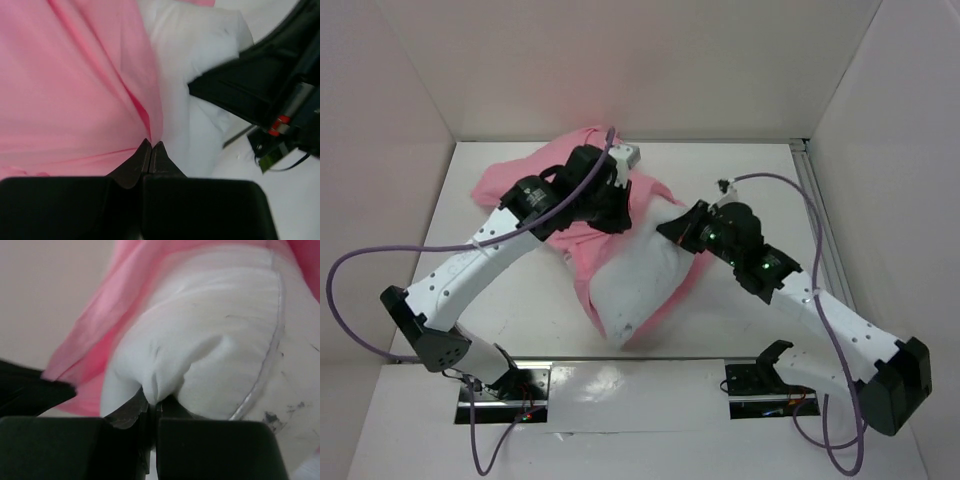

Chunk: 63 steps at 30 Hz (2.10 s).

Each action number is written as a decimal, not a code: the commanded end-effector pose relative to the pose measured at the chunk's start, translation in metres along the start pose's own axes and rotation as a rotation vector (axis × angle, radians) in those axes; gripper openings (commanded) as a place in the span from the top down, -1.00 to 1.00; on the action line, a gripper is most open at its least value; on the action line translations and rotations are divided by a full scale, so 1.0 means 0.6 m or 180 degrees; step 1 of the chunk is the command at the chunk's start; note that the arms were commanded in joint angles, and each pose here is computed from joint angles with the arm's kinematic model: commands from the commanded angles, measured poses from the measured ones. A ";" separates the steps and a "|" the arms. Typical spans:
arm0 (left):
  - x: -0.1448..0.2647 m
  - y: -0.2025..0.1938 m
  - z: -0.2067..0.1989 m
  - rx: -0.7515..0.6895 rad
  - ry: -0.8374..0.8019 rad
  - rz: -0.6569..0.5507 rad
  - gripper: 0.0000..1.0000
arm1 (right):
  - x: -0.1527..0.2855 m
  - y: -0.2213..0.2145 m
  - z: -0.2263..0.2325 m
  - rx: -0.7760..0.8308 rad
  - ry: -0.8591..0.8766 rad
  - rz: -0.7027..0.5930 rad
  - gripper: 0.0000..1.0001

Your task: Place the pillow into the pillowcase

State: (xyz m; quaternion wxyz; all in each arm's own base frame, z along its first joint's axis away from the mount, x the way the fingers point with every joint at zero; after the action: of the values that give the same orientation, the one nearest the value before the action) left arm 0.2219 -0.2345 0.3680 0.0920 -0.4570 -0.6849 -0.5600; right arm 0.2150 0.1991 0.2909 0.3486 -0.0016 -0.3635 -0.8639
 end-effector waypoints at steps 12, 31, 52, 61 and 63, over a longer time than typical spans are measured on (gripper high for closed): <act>0.030 -0.047 0.007 0.0045 0.0070 0.0290 -0.11 | -0.043 -0.072 -0.032 0.0568 -0.0646 0.0678 -0.34; -0.251 0.023 0.047 -0.1089 0.2843 -0.0195 -0.47 | 0.084 -0.053 -0.127 -0.0315 -0.0973 0.0593 -0.91; -0.029 0.107 -0.130 -0.0350 -0.0455 -0.0630 1.00 | -0.062 0.094 0.018 0.0221 0.0474 -0.0341 1.00; -0.004 0.117 -0.147 -0.0083 -0.0990 -0.0586 1.00 | -0.081 -0.010 -0.032 -0.0196 0.0295 -0.0147 1.00; -0.034 0.115 -0.144 -0.0043 -0.0956 -0.0512 1.00 | -0.096 -0.049 -0.067 -0.0306 0.0193 -0.0084 1.00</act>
State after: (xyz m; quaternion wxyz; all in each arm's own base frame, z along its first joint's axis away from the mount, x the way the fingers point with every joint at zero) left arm 0.2400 -0.2798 0.4420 -0.0165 -0.4220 -0.7161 -0.5557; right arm 0.2529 0.2069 0.2916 0.3195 0.0774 -0.3312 -0.8844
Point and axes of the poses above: each gripper's point midway between its finger pads, its own x axis back along the fingers, its own z axis along the line the jaws close on, y = z × x, the point moved 8 cm from there along x, back along the fingers, and after that the axes turned 7 degrees about x, right-handed, at the moved point
